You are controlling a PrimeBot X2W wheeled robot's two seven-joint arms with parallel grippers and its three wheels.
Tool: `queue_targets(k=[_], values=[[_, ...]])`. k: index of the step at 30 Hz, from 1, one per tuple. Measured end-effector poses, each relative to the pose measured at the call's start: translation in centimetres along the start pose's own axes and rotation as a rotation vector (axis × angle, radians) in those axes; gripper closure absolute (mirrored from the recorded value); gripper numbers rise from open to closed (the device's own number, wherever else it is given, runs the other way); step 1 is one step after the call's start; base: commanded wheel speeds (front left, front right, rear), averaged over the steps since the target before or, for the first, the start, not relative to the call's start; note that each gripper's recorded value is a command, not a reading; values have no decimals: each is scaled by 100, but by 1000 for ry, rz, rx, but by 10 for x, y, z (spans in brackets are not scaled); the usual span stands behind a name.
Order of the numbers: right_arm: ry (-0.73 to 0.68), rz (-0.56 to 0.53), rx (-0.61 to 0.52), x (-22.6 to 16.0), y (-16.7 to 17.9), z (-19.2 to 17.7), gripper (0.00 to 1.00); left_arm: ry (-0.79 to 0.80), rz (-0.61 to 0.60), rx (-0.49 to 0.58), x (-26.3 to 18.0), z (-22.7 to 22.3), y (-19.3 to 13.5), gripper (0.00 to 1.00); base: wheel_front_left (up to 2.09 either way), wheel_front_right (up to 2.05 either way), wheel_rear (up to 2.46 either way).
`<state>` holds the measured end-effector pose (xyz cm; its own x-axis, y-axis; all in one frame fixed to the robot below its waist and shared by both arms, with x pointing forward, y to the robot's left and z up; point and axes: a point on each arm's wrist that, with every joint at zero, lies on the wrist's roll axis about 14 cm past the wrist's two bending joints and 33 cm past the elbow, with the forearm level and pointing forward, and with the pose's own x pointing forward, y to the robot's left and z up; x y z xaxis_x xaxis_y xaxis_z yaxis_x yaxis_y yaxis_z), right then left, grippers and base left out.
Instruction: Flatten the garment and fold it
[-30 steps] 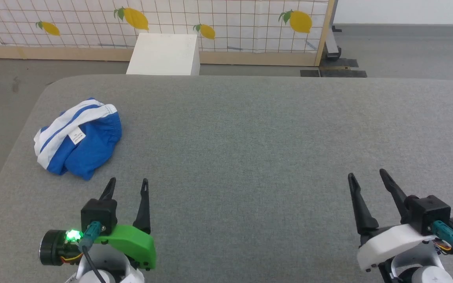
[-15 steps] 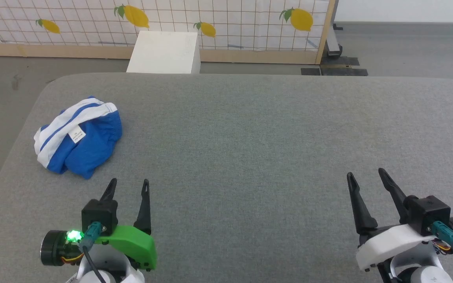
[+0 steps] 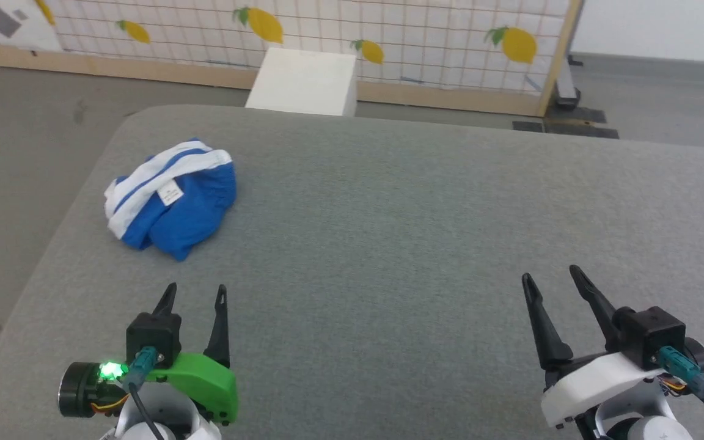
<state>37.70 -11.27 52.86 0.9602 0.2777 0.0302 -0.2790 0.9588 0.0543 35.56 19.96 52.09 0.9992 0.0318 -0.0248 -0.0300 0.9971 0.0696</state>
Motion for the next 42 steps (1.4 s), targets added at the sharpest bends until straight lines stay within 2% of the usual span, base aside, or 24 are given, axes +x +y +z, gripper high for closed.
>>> queue_targets(k=[20,30,42], values=[[26,290,52,28,93,-5,0,17,242,28,-59,-5,76,0,0,0,0],[32,364,62,32,119,-6,0,16,315,32,-80,-5,95,0,0,0,0],[29,381,92,34,127,-4,0,14,333,46,-85,-4,102,0,0,0,0]])
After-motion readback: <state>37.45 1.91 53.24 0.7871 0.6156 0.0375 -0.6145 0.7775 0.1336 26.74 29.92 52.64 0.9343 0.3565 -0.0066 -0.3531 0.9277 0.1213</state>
